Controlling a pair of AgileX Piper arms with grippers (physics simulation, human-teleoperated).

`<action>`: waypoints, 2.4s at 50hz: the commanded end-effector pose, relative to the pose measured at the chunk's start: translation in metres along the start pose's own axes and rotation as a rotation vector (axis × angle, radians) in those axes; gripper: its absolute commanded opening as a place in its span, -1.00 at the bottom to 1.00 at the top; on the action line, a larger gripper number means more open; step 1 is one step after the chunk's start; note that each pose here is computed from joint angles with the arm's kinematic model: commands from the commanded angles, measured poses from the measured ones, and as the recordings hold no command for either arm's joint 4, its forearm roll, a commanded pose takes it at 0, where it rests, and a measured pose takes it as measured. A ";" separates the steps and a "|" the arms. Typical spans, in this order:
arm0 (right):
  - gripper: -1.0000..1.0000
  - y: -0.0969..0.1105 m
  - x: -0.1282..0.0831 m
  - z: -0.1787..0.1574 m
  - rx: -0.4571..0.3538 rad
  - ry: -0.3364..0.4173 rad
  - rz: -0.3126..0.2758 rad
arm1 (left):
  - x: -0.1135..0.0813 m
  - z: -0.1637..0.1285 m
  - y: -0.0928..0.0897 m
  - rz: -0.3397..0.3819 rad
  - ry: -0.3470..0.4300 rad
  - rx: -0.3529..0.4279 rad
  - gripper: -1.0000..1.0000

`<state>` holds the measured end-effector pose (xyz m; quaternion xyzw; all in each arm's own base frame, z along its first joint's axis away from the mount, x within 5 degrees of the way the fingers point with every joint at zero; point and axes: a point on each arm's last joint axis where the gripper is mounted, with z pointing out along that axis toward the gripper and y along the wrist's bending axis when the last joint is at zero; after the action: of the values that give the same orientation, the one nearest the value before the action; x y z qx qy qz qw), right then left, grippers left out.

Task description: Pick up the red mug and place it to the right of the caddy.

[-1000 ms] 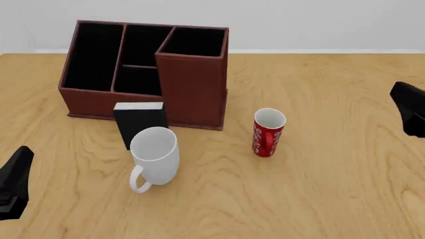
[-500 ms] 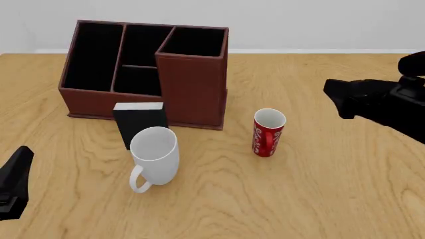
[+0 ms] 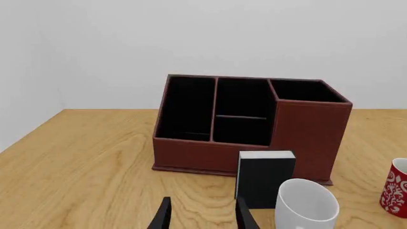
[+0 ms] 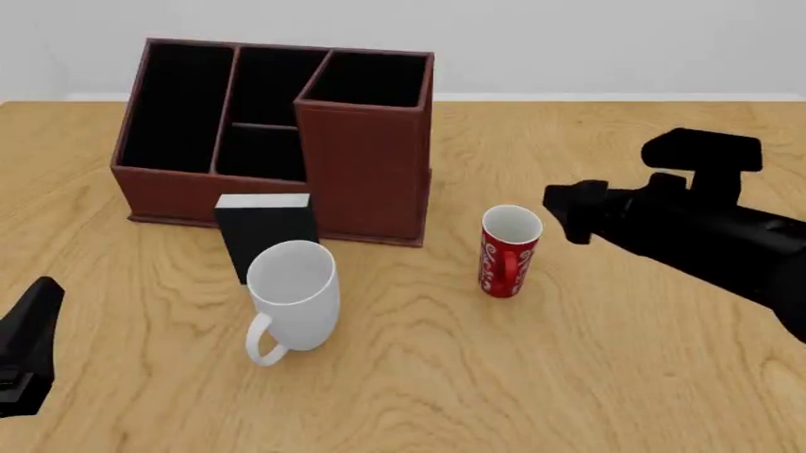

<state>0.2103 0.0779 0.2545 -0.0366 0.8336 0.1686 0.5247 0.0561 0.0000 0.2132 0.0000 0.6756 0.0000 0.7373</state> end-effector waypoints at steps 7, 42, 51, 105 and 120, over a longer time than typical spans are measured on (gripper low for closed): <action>1.00 0.007 0.016 0.029 -0.023 0.064 0.038 | 0.000 0.000 0.000 0.000 0.000 0.000 1.00; 1.00 0.001 0.053 0.049 -0.003 0.169 0.064 | 0.000 0.000 0.000 0.000 0.000 0.000 1.00; 1.00 0.007 0.055 0.051 -0.024 0.170 0.059 | 0.000 0.000 0.000 0.000 0.000 0.000 1.00; 1.00 0.012 0.078 0.075 -0.021 0.246 0.115 | 0.000 0.000 0.000 0.000 0.000 0.000 1.00; -1.00 0.003 0.069 0.062 -0.004 0.215 0.084 | 0.000 0.000 0.000 0.000 0.000 0.000 1.00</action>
<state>0.2350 0.1192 0.1659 -0.0208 0.8850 0.2020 0.4189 0.0561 0.0000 0.2132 0.0000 0.6756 0.0000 0.7373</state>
